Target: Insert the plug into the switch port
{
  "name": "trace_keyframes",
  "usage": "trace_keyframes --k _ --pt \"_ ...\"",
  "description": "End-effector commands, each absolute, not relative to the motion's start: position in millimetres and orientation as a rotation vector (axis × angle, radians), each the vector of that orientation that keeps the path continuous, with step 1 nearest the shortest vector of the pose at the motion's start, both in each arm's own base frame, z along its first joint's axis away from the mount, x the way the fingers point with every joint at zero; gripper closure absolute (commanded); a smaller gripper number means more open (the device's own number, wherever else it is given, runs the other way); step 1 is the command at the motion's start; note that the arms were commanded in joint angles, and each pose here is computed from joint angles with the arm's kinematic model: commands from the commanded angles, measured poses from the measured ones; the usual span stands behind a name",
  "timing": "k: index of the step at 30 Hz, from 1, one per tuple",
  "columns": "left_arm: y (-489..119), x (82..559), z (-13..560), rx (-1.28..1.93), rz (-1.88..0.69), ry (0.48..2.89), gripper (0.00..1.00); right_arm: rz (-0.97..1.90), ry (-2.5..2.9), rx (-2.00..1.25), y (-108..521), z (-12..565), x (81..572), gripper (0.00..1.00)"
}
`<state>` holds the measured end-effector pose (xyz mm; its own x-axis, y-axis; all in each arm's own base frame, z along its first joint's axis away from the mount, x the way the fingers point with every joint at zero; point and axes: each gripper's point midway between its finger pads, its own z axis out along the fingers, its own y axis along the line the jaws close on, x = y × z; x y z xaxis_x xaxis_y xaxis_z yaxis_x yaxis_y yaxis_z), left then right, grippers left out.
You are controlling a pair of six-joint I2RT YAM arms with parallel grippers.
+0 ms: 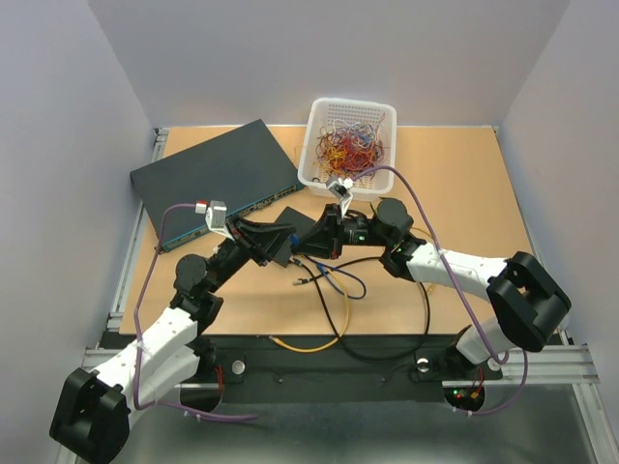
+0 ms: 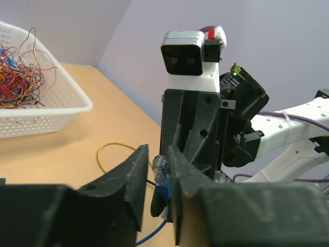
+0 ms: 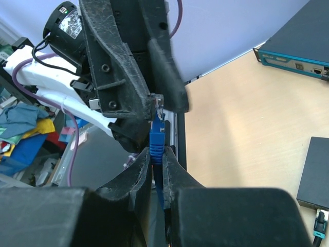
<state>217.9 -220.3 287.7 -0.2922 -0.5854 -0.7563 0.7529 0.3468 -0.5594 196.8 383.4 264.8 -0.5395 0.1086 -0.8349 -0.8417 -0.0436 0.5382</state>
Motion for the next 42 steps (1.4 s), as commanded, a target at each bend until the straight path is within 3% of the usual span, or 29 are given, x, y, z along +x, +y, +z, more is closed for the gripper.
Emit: trace_keyframes --k 1,6,7,8,10,11,19,33,42 --pt "-218 208 304 0.212 -1.336 1.237 0.74 1.691 1.36 -0.834 385 298 194 0.99" --pt "-218 207 303 0.215 -1.339 1.239 0.98 1.671 1.356 -0.801 385 301 200 0.98" --pt "-218 207 304 0.213 -1.341 1.237 1.0 1.642 1.368 -0.748 383 303 207 0.9" --pt "-217 207 303 0.209 -1.34 1.241 1.0 1.617 1.373 -0.725 381 303 211 0.61" --pt "-215 208 306 0.195 -1.331 1.239 1.0 1.523 1.398 -0.652 375 305 224 0.36" --pt "-215 211 302 0.183 -1.322 1.266 1.0 1.482 1.411 -0.633 373 306 230 0.34" --pt "-205 243 284 -0.011 -1.221 1.438 1.0 0.956 1.593 -0.489 330 287 281 0.37" --pt "-206 267 260 -0.157 -1.191 1.553 1.0 0.883 1.619 -0.655 377 267 247 0.41" --pt "-206 270 259 -0.167 -1.183 1.563 1.0 0.849 1.653 -0.643 391 251 258 0.45"
